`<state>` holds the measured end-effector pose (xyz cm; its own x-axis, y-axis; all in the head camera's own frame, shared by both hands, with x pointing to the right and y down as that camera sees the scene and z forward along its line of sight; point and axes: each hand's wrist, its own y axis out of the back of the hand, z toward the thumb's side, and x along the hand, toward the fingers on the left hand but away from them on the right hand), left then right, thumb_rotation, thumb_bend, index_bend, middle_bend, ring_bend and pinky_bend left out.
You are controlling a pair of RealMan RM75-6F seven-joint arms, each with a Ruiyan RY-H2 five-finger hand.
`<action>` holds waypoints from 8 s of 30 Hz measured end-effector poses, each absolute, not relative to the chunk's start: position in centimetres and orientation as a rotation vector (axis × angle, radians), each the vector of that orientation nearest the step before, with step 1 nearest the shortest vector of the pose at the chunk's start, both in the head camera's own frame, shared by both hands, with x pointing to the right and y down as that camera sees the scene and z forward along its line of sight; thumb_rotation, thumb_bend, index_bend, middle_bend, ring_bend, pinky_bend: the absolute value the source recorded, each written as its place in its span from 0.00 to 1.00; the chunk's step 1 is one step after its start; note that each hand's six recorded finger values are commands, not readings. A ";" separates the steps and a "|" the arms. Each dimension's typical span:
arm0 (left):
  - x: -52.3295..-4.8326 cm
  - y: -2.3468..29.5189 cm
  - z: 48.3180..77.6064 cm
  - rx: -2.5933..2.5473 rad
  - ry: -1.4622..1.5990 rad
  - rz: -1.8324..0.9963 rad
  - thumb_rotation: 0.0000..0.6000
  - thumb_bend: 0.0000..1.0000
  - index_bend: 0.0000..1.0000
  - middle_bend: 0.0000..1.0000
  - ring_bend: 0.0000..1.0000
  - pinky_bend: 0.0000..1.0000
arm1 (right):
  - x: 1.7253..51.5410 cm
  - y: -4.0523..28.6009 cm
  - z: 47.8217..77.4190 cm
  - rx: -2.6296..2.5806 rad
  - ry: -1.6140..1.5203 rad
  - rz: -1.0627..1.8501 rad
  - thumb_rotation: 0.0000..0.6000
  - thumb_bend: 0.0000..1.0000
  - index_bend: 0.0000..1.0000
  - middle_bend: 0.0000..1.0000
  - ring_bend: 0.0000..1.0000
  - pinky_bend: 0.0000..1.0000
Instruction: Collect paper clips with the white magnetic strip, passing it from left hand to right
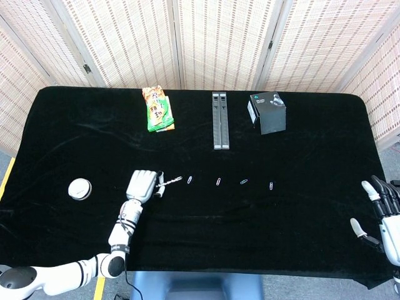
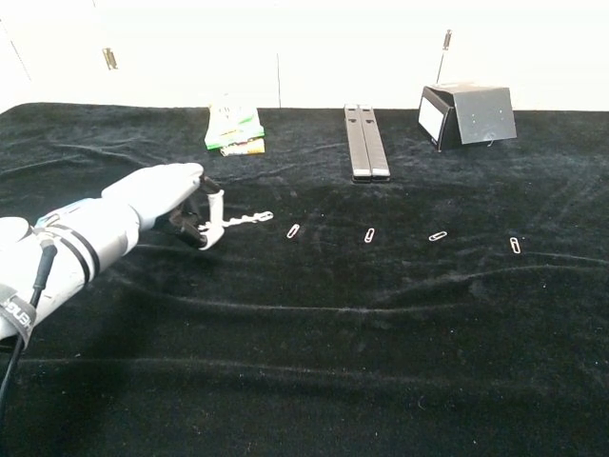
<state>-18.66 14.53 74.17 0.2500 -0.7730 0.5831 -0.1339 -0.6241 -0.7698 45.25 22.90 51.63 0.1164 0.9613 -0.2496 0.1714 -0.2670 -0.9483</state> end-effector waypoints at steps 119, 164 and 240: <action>-20.3 16.5 61.1 -1.883 0.774 -1.043 1.00 0.16 0.00 0.22 0.17 0.19 | 45.5 24.6 51.2 -1.721 -1.113 1.201 1.00 0.34 0.00 0.00 0.00 0.07; -47.9 25.6 54.0 -1.841 1.103 -1.285 1.00 0.17 0.15 0.19 0.09 0.00 | 21.3 20.9 66.0 -1.818 -0.767 1.273 1.00 0.34 0.43 0.01 0.00 0.06; -51.3 25.2 51.7 -1.874 1.240 -1.223 1.00 0.17 0.14 0.20 0.10 0.00 | 11.3 19.0 73.9 -1.860 -0.736 1.304 1.00 0.34 0.41 0.02 0.02 0.06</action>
